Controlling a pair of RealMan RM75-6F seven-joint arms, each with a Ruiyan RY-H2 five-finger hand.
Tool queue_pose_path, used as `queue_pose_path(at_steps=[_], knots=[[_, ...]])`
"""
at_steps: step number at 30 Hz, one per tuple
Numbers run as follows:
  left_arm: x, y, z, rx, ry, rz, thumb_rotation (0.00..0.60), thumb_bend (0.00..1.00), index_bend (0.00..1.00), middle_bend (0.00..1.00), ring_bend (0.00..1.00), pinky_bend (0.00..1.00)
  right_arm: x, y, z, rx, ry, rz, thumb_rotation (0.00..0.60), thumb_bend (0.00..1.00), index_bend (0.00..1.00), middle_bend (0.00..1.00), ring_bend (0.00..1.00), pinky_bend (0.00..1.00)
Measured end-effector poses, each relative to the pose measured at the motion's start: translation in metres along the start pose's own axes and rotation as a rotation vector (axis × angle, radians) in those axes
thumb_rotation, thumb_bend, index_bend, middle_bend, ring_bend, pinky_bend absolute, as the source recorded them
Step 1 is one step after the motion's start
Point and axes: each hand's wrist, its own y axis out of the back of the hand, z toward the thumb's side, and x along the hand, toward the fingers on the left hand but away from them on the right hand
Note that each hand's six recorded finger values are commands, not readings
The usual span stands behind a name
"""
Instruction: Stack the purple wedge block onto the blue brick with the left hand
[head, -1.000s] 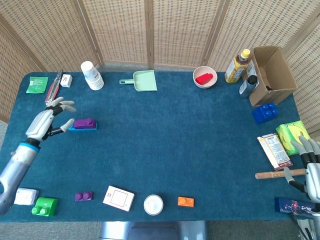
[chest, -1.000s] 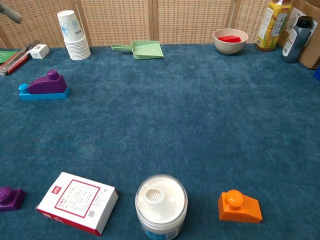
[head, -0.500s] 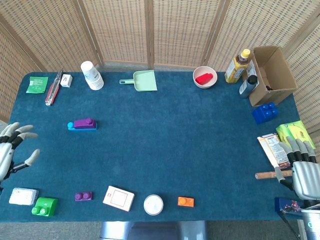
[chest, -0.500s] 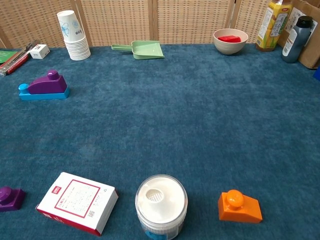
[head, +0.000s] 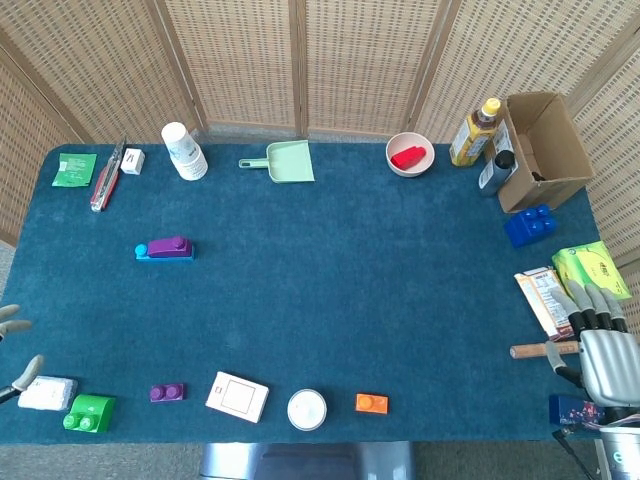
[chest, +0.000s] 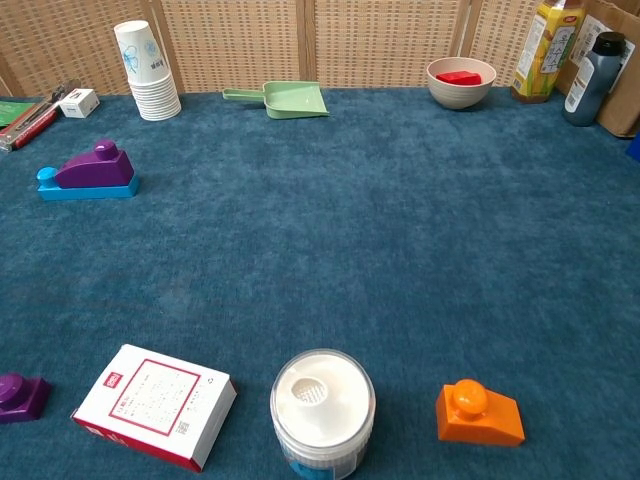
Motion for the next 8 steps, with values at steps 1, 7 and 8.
queue_pose_path(at_steps=[1,7,8], knots=[[-0.0017,-0.0013,0.0000,-0.003,0.004,-0.001,0.130,0.33,0.32,0.22,0.07,0.00,0.0004,-0.0005,0.0004,-0.002,0.003,0.002,0.591,0.37,0.16,0.09,0.00,0.04],[-0.0016,-0.0031,0.0044,-0.023,0.003,0.005,0.167,0.33,0.32,0.23,0.07,0.00,0.0043,-0.0008,-0.0009,-0.006,0.013,0.005,0.589,0.37,0.18,0.09,0.00,0.04],[-0.0009,-0.0034,0.0048,-0.024,0.004,0.005,0.181,0.33,0.32,0.22,0.07,0.00,0.0045,-0.0007,-0.0010,-0.007,0.014,0.005,0.589,0.37,0.18,0.09,0.00,0.04]])
